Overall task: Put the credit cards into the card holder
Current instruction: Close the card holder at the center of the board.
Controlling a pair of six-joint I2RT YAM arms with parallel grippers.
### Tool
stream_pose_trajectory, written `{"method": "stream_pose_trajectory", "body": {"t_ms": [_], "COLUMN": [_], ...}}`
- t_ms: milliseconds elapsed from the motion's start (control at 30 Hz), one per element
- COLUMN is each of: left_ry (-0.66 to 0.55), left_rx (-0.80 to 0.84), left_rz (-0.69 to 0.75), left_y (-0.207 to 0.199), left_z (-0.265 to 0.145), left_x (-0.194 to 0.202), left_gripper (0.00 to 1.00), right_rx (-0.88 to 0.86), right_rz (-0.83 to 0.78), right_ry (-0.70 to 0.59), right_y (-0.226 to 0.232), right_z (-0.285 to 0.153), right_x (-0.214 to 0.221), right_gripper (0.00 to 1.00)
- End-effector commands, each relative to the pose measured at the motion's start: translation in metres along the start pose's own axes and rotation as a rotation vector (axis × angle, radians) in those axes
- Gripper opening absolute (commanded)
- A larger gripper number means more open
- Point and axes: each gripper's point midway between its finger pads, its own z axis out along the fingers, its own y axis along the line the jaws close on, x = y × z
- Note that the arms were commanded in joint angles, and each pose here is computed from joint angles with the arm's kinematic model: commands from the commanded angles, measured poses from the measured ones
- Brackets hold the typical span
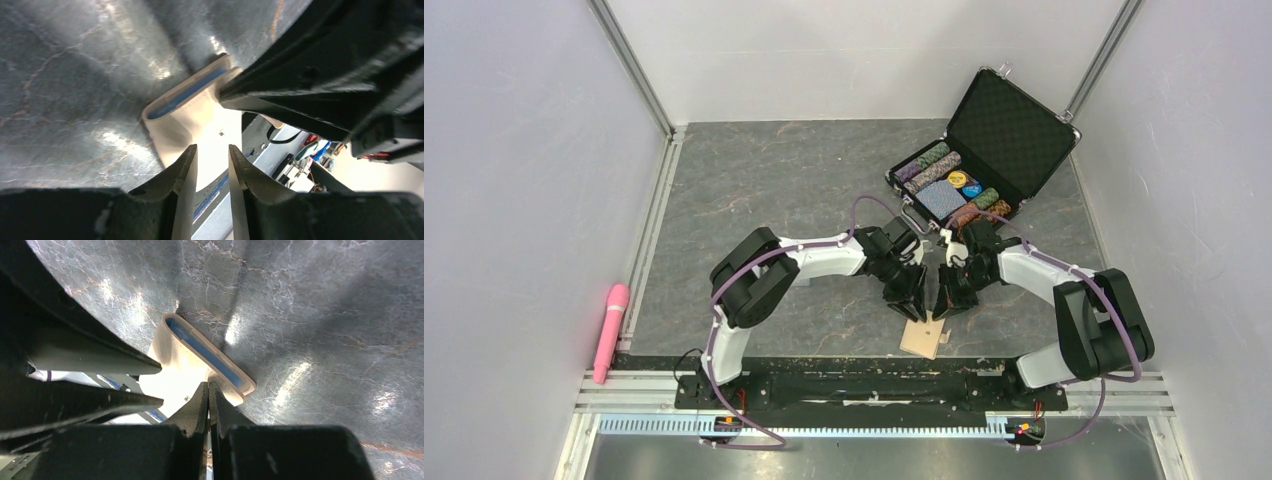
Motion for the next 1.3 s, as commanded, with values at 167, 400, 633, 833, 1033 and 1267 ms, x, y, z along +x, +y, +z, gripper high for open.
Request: {"method": "stream_pose_trajectory", "body": {"t_ms": [167,400,633,833,1033,1267], "left_ry": [-0.035,-0.044,-0.066,-0.077,-0.088,-0.088], "left_rx": [0.125,0.117,0.03,0.005,-0.051,-0.064], "left_rz": [0.127,0.137,0.136,0.146,0.134,0.141], "left_y": [-0.061,-0.075,-0.071,-0.072,-0.06,-0.055], "left_z": [-0.008,0.002,0.019,0.029,0.038,0.047], "left_x": [-0.004,-0.003,-0.001,0.001,-0.003,-0.008], "left_gripper": [0.38,0.43,0.43,0.43,0.35,0.29], "right_rx": [0.02,0.007,-0.003,0.011,0.018,0.017], "right_rz": [0.012,0.026,0.041,0.03,0.021,0.022], "right_ry": [0.001,-0.021,-0.034,-0.048,-0.056,-0.063], "right_y": [-0.009,-0.009,-0.009,-0.009,-0.009,-0.007], "right_z": [0.008,0.011,0.012,0.007,0.004,0.003], "right_x": [0.003,0.003,0.004,-0.001,-0.003,-0.007], "right_gripper": [0.0,0.0,0.0,0.0,0.0,0.0]}}
